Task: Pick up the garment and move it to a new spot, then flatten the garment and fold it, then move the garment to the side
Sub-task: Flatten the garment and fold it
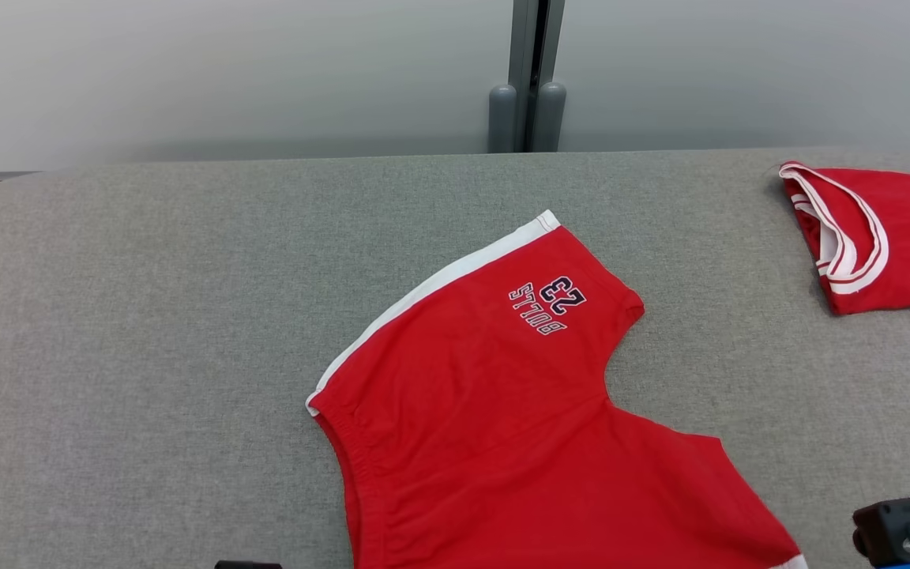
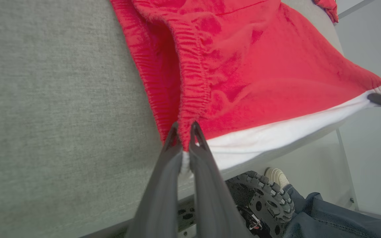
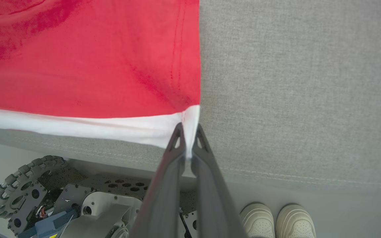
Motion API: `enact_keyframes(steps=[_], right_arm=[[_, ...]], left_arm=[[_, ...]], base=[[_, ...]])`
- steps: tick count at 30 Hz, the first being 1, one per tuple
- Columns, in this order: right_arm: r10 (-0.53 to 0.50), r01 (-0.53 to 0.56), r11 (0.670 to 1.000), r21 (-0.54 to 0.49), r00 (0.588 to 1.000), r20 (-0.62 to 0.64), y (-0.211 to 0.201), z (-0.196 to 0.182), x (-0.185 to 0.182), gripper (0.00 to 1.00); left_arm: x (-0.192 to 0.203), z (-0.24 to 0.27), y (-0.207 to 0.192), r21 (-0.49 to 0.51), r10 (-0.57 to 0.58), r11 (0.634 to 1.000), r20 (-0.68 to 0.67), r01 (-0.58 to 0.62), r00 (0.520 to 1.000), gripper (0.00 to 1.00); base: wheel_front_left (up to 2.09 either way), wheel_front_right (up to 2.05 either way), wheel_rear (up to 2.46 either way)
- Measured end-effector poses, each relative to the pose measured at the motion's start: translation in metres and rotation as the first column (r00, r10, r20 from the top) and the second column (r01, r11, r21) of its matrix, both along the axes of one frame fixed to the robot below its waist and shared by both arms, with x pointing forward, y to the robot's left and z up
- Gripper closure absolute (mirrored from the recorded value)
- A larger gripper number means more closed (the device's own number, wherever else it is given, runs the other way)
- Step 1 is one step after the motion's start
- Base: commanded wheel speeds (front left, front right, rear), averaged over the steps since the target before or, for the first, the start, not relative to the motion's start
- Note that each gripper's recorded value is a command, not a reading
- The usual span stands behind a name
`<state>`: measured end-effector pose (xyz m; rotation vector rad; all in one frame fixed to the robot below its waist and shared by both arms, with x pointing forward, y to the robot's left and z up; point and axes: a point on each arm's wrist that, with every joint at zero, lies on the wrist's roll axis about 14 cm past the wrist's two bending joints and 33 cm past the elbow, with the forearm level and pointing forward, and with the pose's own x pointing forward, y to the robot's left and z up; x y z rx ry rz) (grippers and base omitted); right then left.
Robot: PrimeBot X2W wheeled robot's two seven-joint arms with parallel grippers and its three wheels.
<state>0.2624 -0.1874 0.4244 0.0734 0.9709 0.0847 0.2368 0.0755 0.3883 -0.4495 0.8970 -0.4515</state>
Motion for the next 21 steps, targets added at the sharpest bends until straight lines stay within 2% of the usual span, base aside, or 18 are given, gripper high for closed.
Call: enact_keyframes(steps=[7, 8, 13, 16, 17, 21], right_arm=[[0.036, -0.029, 0.998, -0.049, 0.989, 0.143, 0.001, 0.029, 0.045, 1.00], [0.077, -0.065, 0.995, -0.071, 0.982, 0.174, 0.004, 0.037, 0.064, 1.00], [0.168, -0.148, 0.984, -0.103, 0.959, 0.229, 0.016, 0.054, 0.116, 1.00], [0.200, -0.178, 0.978, -0.110, 0.948, 0.246, 0.023, 0.060, 0.147, 1.00], [0.217, -0.191, 0.974, -0.121, 0.941, 0.259, 0.027, 0.064, 0.169, 1.00], [0.244, -0.215, 0.967, -0.134, 0.934, 0.262, 0.035, 0.063, 0.198, 1.00]], left_arm=[[0.022, 0.024, -0.008, -0.077, 0.018, 0.997, 0.071, -0.013, 0.997, 1.00], [0.038, 0.034, -0.010, -0.089, 0.015, 0.996, 0.113, -0.005, 0.993, 1.00], [0.082, 0.058, -0.007, -0.128, 0.057, 0.991, 0.206, -0.031, 0.977, 1.00], [0.105, 0.060, -0.001, -0.125, 0.086, 0.990, 0.225, -0.059, 0.971, 1.00], [0.118, 0.058, 0.002, -0.124, 0.107, 0.989, 0.225, -0.081, 0.968, 1.00], [0.137, 0.055, 0.004, -0.139, 0.145, 0.984, 0.226, -0.115, 0.963, 1.00]], base=[[0.00, 0.00, 0.00], [0.00, 0.00, 0.00], [0.00, 0.00, 0.00], [0.00, 0.00, 0.00], [0.00, 0.00, 0.00], [0.00, 0.00, 0.00]])
